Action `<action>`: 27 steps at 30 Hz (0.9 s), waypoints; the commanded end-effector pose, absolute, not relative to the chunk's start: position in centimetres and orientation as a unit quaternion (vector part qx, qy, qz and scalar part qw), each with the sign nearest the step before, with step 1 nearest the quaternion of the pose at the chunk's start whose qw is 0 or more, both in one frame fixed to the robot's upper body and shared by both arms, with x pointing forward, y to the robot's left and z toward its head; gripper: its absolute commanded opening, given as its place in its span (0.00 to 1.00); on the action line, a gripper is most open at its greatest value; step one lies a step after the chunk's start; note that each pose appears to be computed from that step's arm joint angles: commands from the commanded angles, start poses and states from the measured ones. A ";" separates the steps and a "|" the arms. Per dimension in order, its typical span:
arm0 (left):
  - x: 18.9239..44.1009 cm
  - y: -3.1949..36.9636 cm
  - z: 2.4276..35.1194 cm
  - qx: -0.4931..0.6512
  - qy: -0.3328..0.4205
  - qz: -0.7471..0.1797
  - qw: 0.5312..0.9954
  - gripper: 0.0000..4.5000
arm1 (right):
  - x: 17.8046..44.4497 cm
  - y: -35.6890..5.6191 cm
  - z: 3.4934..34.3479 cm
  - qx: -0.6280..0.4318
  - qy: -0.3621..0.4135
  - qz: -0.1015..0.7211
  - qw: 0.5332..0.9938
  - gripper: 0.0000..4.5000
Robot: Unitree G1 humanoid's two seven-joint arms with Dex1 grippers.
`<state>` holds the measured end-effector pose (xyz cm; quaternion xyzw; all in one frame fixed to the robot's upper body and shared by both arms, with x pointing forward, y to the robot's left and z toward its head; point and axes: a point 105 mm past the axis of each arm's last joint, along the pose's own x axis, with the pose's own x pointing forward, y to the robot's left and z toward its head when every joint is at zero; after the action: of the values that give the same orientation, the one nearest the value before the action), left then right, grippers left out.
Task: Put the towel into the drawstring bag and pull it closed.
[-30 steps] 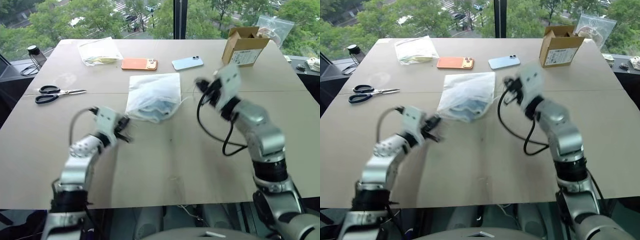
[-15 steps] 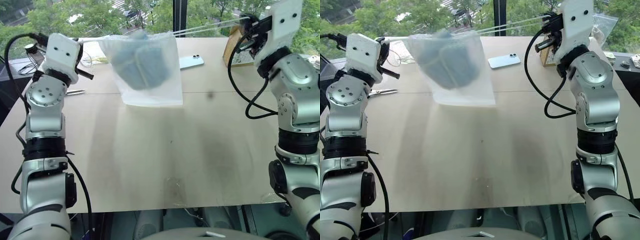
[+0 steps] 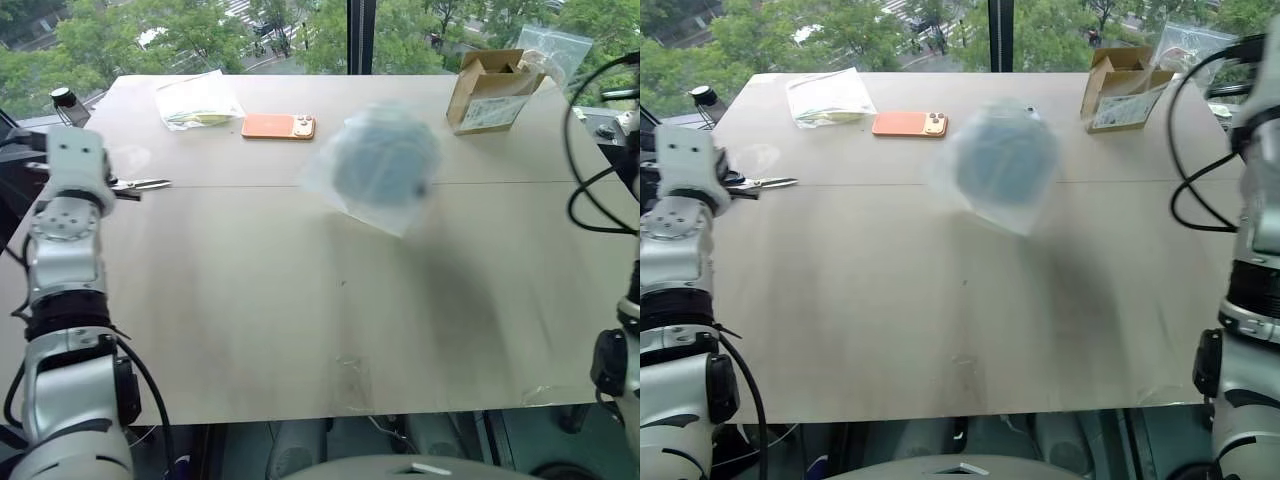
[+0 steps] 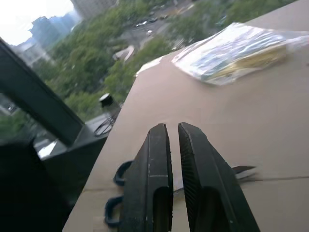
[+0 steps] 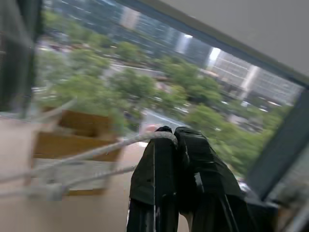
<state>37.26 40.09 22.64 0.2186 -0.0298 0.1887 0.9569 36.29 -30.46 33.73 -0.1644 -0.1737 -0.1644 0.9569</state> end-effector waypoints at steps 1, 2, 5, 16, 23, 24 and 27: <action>38.1 37.0 24.8 0.197 -0.090 0.131 0.968 0.07 | 35.8 -25.6 36.0 -0.156 -0.234 -0.040 0.959 0.00; 38.6 35.1 24.3 0.189 -0.092 0.089 0.974 0.07 | 35.8 -23.3 35.5 -0.161 -0.233 0.024 0.959 0.00; 39.2 28.8 22.0 0.155 -0.089 -0.029 0.984 0.07 | 33.7 -15.9 34.1 -0.101 -0.229 0.234 0.940 0.00; 36.5 17.1 16.8 0.079 -0.014 -0.254 0.964 0.07 | 29.2 -11.1 28.9 -0.045 -0.101 0.406 0.907 0.00; 36.0 17.1 15.8 0.089 0.004 -0.268 0.959 0.07 | 26.9 -11.6 19.8 -0.100 0.052 0.445 0.889 0.00; 35.9 17.2 15.7 0.093 0.005 -0.274 0.957 0.00 | 25.7 -11.3 18.7 -0.109 0.072 0.471 0.872 0.15; 35.5 17.4 15.5 0.096 0.009 -0.283 0.954 0.00 | 23.2 -10.7 17.4 -0.104 0.101 0.521 0.841 0.42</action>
<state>35.85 17.44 14.25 0.0847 0.0334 -0.2749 0.9571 24.64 -11.70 16.05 -0.0980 0.1332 0.4822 0.8603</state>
